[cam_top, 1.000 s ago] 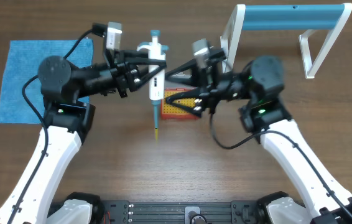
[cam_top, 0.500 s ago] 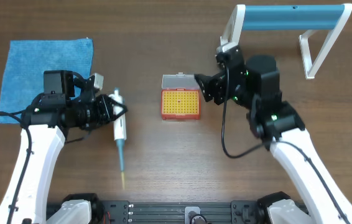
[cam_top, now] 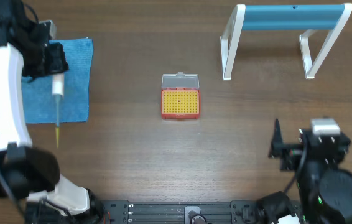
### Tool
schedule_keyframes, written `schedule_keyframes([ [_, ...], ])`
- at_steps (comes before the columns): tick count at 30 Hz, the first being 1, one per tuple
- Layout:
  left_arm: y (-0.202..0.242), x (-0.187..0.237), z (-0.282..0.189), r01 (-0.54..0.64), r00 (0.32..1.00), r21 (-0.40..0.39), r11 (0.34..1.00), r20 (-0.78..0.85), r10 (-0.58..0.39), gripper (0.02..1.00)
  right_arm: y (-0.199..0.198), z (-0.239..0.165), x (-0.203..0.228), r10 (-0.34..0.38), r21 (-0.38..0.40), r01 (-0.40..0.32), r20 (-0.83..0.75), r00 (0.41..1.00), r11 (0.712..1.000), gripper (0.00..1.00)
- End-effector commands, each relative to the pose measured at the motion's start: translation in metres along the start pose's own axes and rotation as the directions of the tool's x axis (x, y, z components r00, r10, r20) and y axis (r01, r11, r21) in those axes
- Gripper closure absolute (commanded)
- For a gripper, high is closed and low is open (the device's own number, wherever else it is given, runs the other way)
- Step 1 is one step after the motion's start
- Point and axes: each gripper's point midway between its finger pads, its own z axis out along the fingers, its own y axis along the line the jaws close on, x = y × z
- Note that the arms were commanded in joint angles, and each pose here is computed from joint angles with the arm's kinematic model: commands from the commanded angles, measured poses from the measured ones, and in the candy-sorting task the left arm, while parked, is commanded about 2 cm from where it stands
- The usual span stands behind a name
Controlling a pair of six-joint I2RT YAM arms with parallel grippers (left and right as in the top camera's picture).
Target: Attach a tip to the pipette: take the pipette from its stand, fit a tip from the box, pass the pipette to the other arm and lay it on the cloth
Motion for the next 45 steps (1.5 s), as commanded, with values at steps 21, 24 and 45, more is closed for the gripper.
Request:
schedule_keyframes([
  [21, 0.064, -0.102, 0.174, -0.182, 0.981, -0.188, 0.965, 0.036, 0.192, 0.969, 0.060, 0.076, 0.091, 0.114, -0.143, -0.084, 0.219, 0.969, 0.986, 0.025],
  [24, 0.060, -0.104, 0.188, -0.161, 0.984, -0.155, 0.975, 0.048, 0.170, 0.961, 0.076, 0.089, 0.104, 0.130, -0.201, -0.080, 0.253, 0.959, 0.976, 0.025],
  [45, 0.057, -0.088, 0.227, -0.119, 0.993, -0.119, 0.986, -0.017, 0.117, 0.489, 0.084, 0.098, 0.124, 0.113, -0.213, -0.063, 0.229, 0.967, 0.975, 0.025],
])
